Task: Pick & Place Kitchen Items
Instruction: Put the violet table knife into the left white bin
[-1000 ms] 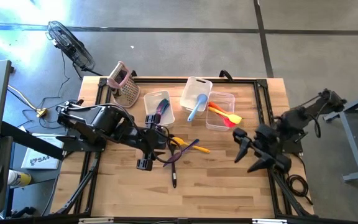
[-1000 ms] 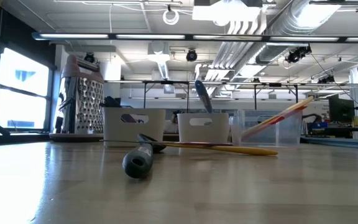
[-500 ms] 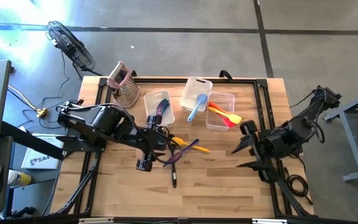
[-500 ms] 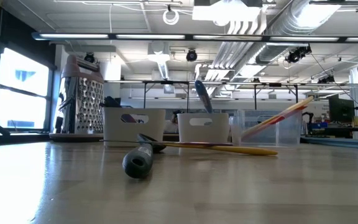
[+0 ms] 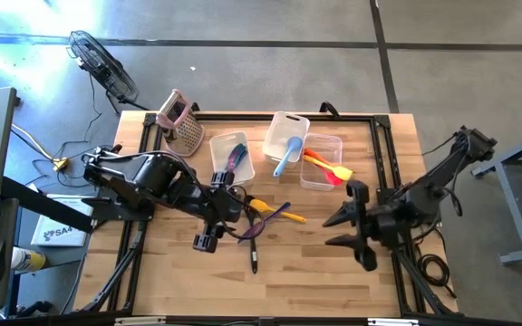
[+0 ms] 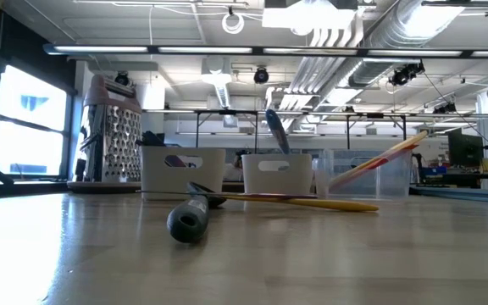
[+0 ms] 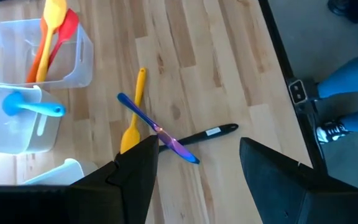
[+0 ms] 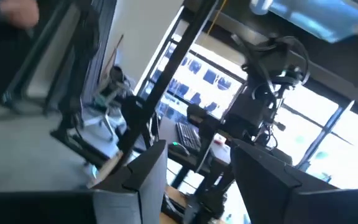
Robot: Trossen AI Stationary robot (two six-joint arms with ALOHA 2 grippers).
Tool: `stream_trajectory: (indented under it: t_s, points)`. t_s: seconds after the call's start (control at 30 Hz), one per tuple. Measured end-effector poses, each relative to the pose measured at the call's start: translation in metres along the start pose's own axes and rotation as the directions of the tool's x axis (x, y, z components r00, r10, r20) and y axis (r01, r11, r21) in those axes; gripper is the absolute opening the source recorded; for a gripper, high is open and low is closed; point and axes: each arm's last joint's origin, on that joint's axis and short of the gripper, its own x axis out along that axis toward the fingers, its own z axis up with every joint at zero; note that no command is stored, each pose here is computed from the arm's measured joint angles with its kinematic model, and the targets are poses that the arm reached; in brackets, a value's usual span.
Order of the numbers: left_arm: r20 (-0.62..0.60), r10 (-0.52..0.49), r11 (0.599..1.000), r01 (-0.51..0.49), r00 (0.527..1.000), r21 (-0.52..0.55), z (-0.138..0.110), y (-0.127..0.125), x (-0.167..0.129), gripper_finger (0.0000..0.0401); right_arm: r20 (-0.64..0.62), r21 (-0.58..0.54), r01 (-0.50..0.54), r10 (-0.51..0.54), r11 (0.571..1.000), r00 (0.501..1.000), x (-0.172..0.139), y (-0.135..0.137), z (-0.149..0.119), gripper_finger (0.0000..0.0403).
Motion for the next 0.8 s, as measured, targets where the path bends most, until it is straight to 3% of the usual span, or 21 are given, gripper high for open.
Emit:
stream_trajectory:
  t_s: [0.2, 0.33, 0.6, 0.8]
  points:
    - [-0.028, -0.03, 1.0, 0.03, 0.999, 0.002, -0.002, -0.001, 0.004, 0.0219, -0.065, -0.119, 0.016, -0.024, 0.993, 0.998, 0.011, 0.01, -0.01, 0.0169]
    - [-0.053, -0.073, 0.997, 0.074, 0.996, 0.002, -0.004, -0.003, 0.008, 0.0219, -0.111, -0.125, 0.066, -0.08, 0.99, 0.991, 0.016, 0.013, -0.015, 0.0169]
    - [-0.109, -0.122, 0.993, 0.121, 0.987, -0.018, -0.009, -0.005, 0.009, 0.0219, -0.13, -0.078, 0.083, -0.093, 0.993, 0.987, 0.019, 0.016, -0.018, 0.0169]
    - [-0.153, -0.148, 0.989, 0.147, 0.977, -0.017, -0.013, -0.009, 0.008, 0.0219, -0.195, -0.116, 0.108, -0.129, 0.987, 0.972, 0.027, 0.023, -0.027, 0.017]
